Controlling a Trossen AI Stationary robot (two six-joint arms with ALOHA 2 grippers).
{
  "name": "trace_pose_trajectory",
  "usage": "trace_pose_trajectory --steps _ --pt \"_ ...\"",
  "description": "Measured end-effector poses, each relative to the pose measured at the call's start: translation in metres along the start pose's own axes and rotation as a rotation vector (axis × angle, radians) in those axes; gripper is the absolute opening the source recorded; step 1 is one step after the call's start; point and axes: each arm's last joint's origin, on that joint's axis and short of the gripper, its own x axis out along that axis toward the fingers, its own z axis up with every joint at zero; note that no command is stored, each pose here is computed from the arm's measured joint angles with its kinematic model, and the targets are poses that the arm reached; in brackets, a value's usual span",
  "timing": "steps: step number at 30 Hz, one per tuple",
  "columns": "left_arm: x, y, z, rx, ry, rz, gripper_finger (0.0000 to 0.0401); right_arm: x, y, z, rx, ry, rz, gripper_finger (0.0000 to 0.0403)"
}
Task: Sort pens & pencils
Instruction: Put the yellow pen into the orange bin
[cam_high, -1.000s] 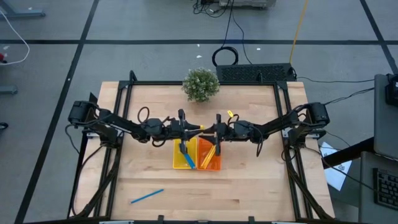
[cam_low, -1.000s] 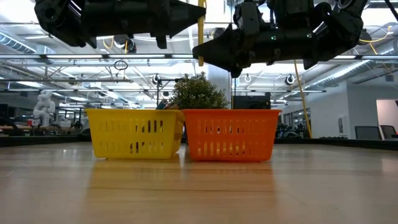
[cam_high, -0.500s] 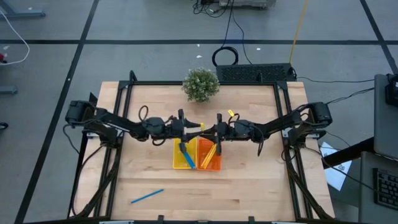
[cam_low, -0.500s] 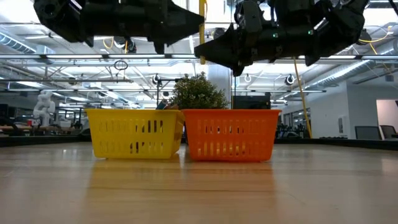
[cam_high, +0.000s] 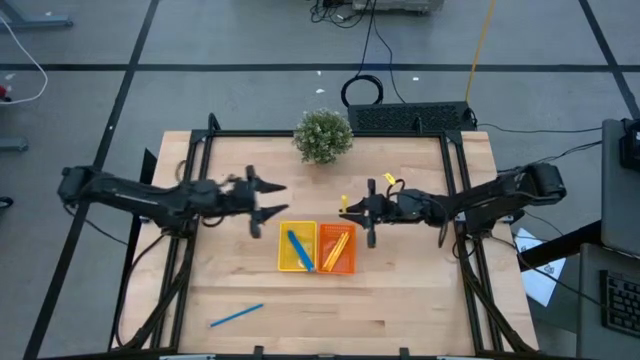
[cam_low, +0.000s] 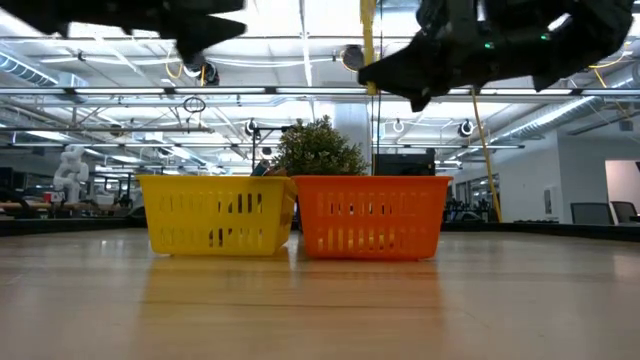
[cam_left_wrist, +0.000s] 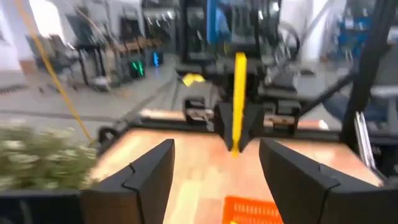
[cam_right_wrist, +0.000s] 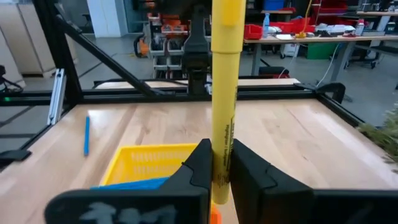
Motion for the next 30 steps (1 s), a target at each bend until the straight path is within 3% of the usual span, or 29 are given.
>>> trace_pose_trajectory --steps 6,10,30 --pt "-0.044 0.008 -0.019 -0.023 -0.105 0.013 0.0241 -0.021 -0.002 -0.002 -0.025 -0.025 -0.002 0.002" --pt "-0.058 0.011 -0.034 -0.03 -0.112 0.011 0.0241 -0.028 -0.003 -0.003 -0.024 -0.033 -0.003 0.002" --pt "-0.062 0.012 -0.036 -0.029 -0.133 0.01 0.0241 -0.029 -0.003 -0.007 -0.028 -0.032 -0.003 0.002"
